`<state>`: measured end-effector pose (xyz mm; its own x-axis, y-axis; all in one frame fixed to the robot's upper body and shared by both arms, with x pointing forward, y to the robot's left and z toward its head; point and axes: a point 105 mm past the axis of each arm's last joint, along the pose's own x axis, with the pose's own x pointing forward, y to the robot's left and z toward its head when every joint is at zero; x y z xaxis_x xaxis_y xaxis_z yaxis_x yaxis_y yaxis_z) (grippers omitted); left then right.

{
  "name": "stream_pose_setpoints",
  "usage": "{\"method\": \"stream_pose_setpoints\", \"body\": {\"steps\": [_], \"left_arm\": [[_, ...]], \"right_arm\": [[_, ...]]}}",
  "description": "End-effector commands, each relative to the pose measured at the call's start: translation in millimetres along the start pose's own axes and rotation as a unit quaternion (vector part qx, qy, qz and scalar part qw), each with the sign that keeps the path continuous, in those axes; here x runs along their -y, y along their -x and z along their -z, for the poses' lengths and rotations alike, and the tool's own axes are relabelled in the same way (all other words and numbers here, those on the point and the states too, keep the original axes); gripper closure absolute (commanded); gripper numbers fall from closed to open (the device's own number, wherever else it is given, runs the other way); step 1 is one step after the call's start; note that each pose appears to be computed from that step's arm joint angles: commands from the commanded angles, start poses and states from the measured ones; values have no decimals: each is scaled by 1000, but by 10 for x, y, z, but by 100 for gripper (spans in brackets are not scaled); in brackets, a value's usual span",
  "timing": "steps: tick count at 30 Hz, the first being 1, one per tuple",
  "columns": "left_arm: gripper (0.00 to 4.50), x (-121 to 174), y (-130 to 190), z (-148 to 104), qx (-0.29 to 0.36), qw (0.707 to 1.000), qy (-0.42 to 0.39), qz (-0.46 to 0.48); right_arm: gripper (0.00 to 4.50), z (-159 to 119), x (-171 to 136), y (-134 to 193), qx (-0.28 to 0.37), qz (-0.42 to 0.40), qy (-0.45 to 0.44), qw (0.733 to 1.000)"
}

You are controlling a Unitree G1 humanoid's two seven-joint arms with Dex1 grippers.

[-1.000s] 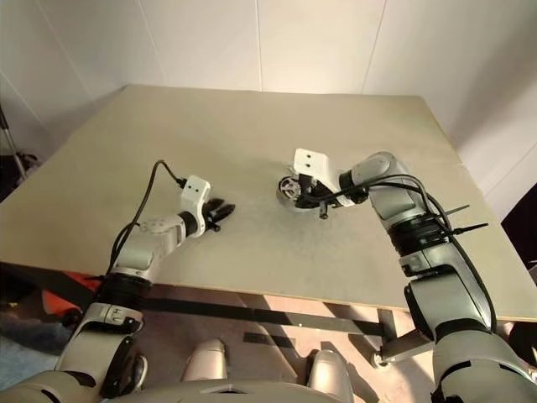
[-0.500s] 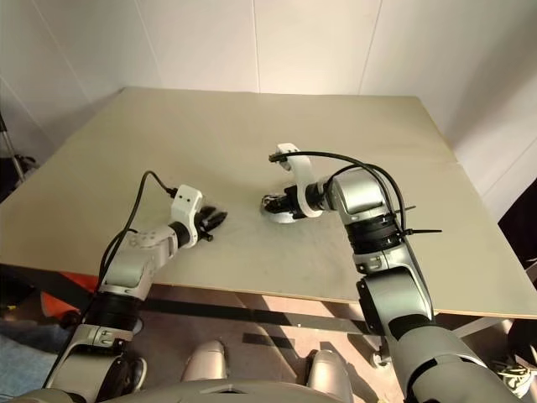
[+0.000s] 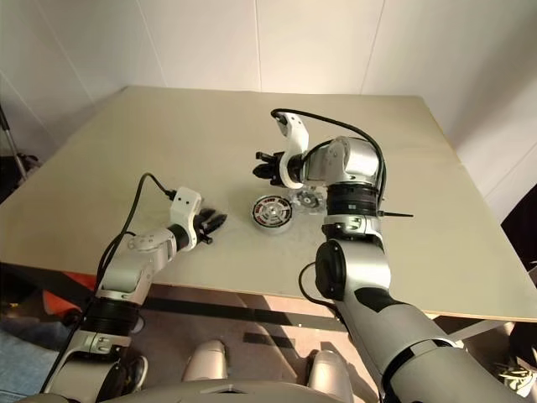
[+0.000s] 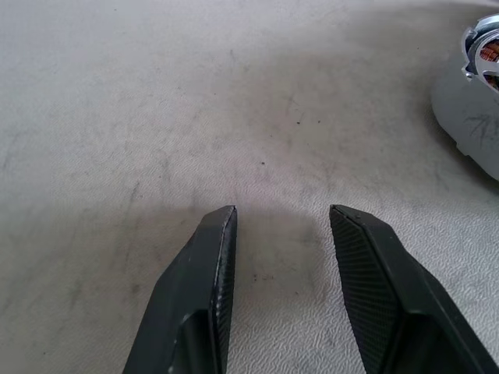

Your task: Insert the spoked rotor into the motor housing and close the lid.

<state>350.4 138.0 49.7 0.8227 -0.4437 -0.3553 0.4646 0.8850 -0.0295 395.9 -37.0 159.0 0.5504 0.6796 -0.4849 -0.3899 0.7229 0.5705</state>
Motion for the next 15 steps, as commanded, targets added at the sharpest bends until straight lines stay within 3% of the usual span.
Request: {"method": "stream_pose_setpoints", "body": {"steps": [1,5,10,14,15], "left_arm": [[249,-5,-12,-75,7,1000,-6,3],[249,21,-36,-108,11,1000,-6,13],[249,167,-61,-297,40,997,-10,71],[249,174,-103,-324,37,996,-16,82],[249,167,-114,-327,36,996,-16,81]], "right_arm": [[450,-305,-167,114,63,-25,30,997],[450,-388,-184,175,89,-37,29,995],[450,-489,127,424,159,-1,-15,987],[450,-259,163,565,154,26,191,969],[450,-168,86,635,153,10,280,948]]}}
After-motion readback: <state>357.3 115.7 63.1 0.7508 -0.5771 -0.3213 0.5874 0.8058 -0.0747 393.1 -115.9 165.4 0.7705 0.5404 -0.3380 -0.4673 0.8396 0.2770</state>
